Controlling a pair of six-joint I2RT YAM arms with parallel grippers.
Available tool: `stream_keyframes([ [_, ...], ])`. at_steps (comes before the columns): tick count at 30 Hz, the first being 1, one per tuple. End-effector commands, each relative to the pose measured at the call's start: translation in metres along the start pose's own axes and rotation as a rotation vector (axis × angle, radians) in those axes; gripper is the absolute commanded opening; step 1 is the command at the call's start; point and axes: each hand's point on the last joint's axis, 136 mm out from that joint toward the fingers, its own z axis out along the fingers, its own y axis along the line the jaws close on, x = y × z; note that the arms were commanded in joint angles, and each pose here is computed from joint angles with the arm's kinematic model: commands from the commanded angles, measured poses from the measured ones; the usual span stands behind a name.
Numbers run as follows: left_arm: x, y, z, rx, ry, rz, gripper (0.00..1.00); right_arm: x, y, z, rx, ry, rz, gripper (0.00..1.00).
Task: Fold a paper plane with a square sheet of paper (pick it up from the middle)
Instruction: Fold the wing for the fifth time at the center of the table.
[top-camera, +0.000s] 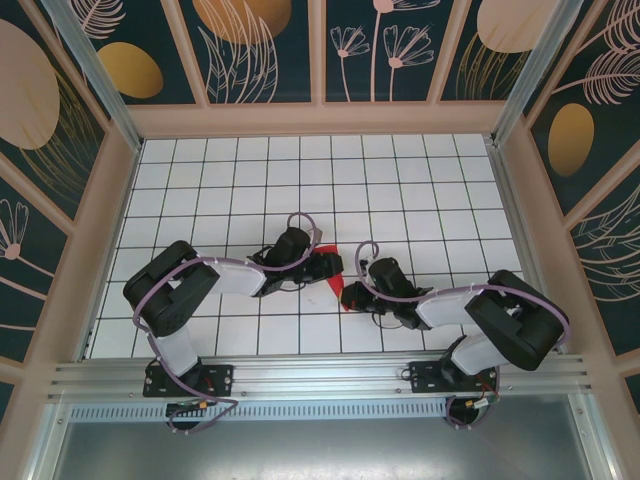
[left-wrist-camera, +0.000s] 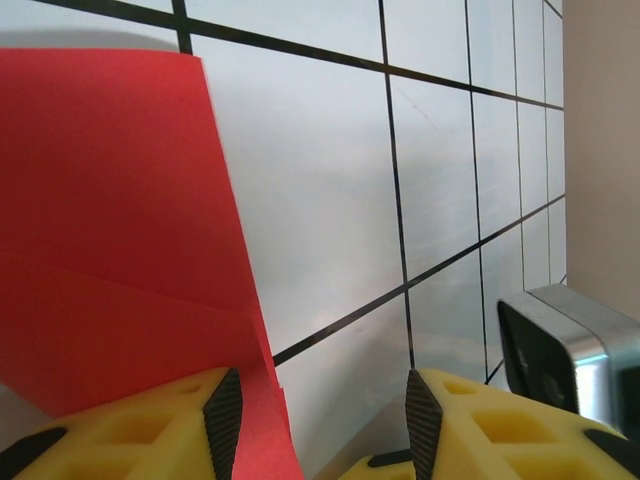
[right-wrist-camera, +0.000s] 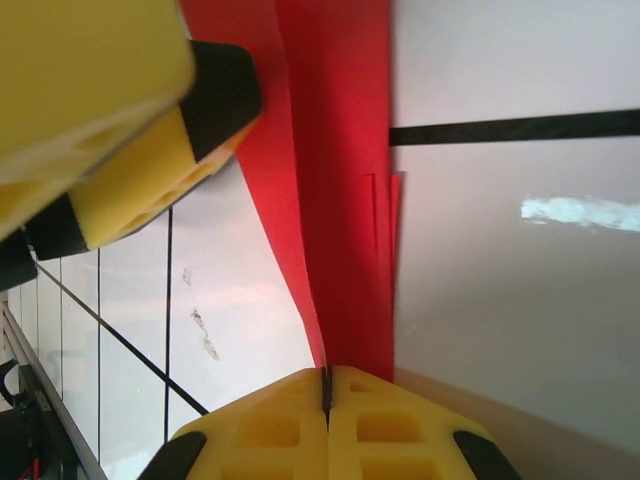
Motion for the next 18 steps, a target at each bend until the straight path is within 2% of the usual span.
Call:
stream_keyframes([
  [1, -0.005, -0.008, 0.000, 0.017, 0.005, 0.033, 0.51, 0.013, -0.011, 0.002, 0.001, 0.048, 0.049, 0.04],
  [9, -0.002, -0.016, 0.001, 0.055, 0.030, 0.054, 0.53, 0.013, -0.017, 0.001, -0.007, 0.042, 0.101, 0.04],
  [18, 0.003, 0.002, 0.009, 0.002, 0.049, 0.034, 0.51, 0.012, -0.015, -0.001, -0.003, 0.049, 0.100, 0.09],
])
